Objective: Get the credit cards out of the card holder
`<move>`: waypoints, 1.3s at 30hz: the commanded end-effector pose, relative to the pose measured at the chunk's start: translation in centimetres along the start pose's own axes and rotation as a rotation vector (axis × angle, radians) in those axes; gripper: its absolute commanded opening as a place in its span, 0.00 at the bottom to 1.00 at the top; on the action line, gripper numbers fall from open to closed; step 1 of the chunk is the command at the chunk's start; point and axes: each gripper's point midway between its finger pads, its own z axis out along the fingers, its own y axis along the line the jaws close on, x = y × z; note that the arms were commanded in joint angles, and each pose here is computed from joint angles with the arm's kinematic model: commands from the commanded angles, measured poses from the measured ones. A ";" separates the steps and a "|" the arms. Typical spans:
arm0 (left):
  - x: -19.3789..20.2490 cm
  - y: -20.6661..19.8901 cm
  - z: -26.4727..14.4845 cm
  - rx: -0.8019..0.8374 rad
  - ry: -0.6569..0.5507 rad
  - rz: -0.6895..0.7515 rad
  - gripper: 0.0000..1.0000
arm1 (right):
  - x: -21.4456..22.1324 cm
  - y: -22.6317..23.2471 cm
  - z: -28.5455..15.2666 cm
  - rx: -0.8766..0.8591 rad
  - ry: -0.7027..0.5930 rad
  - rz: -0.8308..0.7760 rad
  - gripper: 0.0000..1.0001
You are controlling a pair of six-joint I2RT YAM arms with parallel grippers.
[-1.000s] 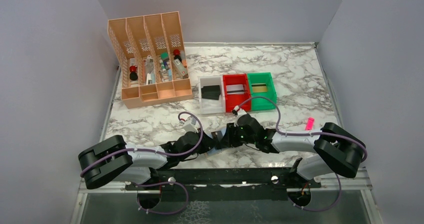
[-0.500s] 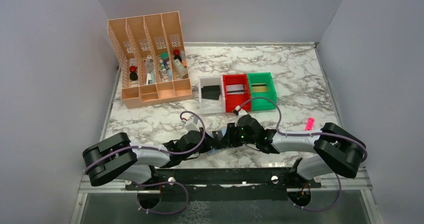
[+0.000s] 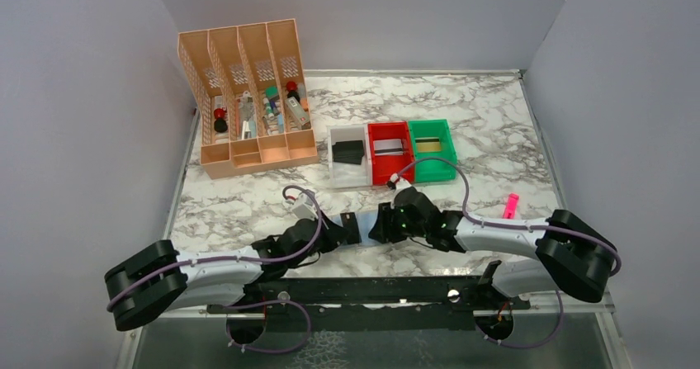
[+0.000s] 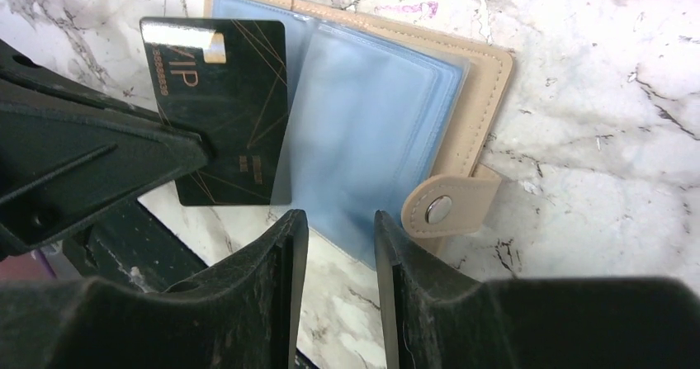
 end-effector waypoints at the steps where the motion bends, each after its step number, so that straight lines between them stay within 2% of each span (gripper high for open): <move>1: -1.8 0.2 -0.6 -0.077 -0.052 0.079 0.03 | -1.8 1.0 -1.2 -0.007 -0.047 -0.038 0.41; 7: -3.6 -0.8 -1.9 -0.123 -0.073 0.167 0.03 | -3.0 3.3 -2.9 -0.116 -0.092 -0.049 0.46; 11: -4.1 -1.0 -2.5 -0.113 -0.089 0.174 0.02 | -3.9 3.7 -3.8 -0.142 -0.154 -0.031 0.63; 13: -4.3 -1.3 -2.6 -0.096 -0.099 0.186 0.01 | -4.3 3.4 -4.1 -0.122 -0.176 -0.015 0.80; 16: -4.6 -1.5 -2.7 -0.088 -0.105 0.225 0.00 | -4.8 2.9 -4.0 -0.079 -0.192 0.017 0.91; 22: -4.9 -2.7 -1.8 -0.077 -0.025 0.323 0.00 | -5.6 2.0 -3.8 -0.027 -0.238 0.039 0.92; 26: -6.4 -3.5 -1.2 0.045 0.022 0.240 0.00 | -6.3 1.6 -4.3 0.024 -0.234 -0.037 0.91; 30: -7.6 -4.7 -1.6 0.207 0.007 0.195 0.00 | -6.3 0.7 -4.6 0.068 -0.234 -0.080 0.91; 32: -7.5 -5.5 -1.8 0.282 0.017 0.195 0.00 | -6.0 1.3 -4.7 0.025 -0.227 -0.079 0.91; 39: -6.1 -6.0 -2.9 0.378 0.053 0.228 0.00 | -6.0 4.8 -5.3 -0.232 -0.215 -0.016 0.89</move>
